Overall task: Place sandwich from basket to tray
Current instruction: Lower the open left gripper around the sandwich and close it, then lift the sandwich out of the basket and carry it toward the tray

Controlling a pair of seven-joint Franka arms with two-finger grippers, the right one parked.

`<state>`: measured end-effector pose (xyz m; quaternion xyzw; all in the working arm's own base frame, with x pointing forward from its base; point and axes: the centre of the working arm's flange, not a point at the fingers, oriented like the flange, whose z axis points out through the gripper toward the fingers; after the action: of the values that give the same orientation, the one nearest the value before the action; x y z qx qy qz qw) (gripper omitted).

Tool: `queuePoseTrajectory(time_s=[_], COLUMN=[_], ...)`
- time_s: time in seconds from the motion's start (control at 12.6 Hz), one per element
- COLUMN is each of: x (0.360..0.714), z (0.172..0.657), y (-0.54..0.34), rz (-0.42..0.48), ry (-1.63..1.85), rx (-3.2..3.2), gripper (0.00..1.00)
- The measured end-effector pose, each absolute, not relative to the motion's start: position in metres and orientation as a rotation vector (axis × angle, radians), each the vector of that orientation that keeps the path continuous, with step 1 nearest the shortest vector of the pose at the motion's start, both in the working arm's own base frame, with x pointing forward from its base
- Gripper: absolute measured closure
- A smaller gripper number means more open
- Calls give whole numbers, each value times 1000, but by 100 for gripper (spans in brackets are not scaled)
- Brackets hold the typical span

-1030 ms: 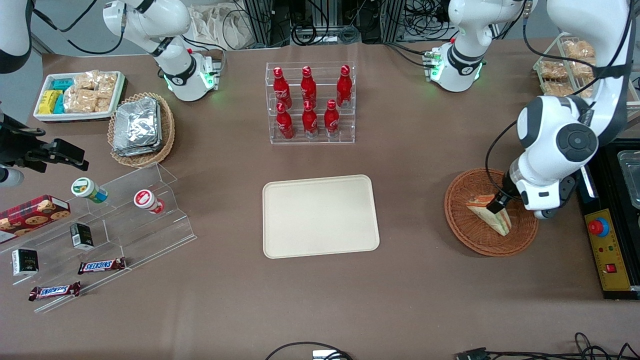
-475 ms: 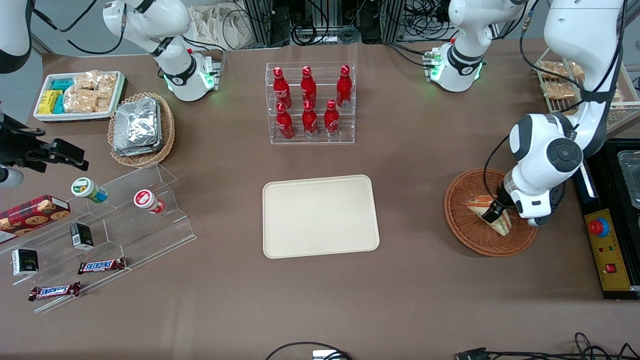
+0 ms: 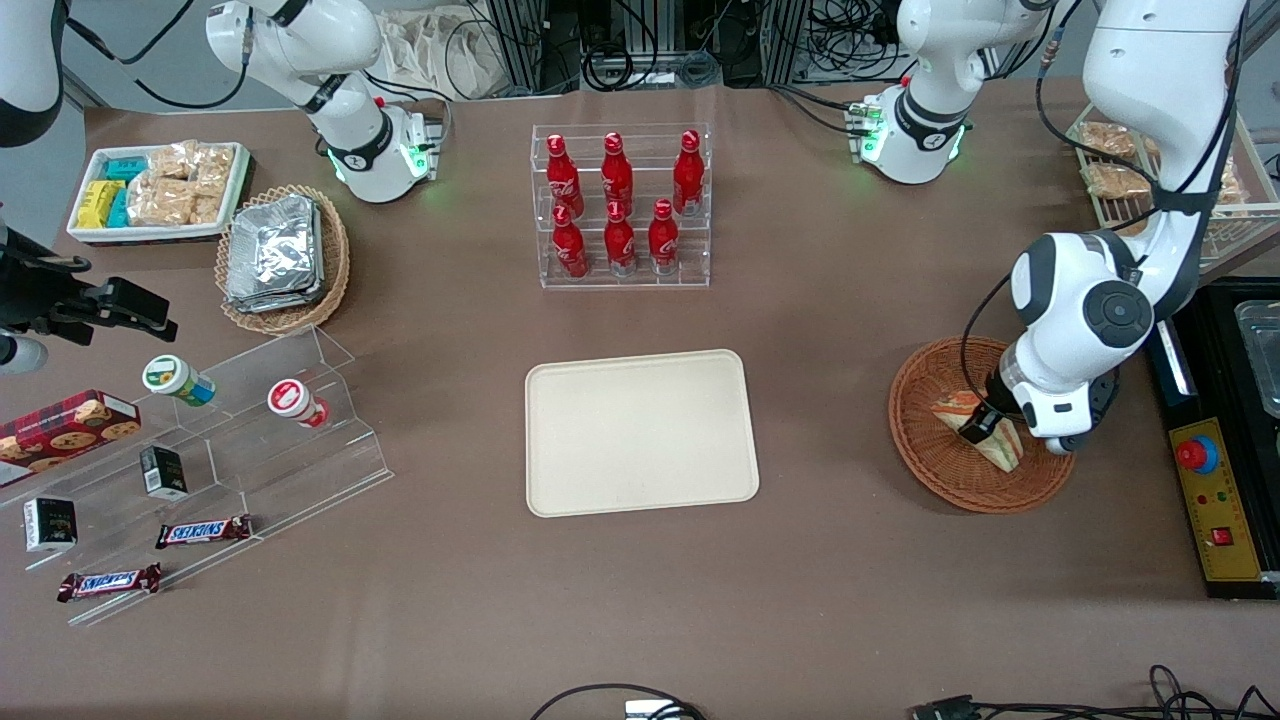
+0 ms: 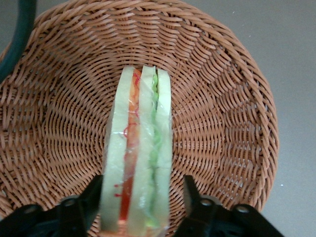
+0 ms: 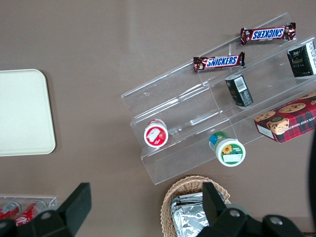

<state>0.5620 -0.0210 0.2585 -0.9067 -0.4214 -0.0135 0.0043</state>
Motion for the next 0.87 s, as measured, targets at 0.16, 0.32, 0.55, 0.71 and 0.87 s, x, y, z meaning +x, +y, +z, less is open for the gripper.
queuePoseTrajectory(time_s=[0.16, 0.32, 0.55, 0.71, 0.87], x=[563, 568, 585, 603, 616], z=[261, 267, 298, 336, 375], y=[-21, -20, -17, -15, -14], rz=[-50, -48, 58, 78, 138], ry=[-1322, -1324, -1252, -1130, -978], rx=[-2842, -2838, -2813, -2849, -2883], gripper=[58, 67, 79, 82, 82])
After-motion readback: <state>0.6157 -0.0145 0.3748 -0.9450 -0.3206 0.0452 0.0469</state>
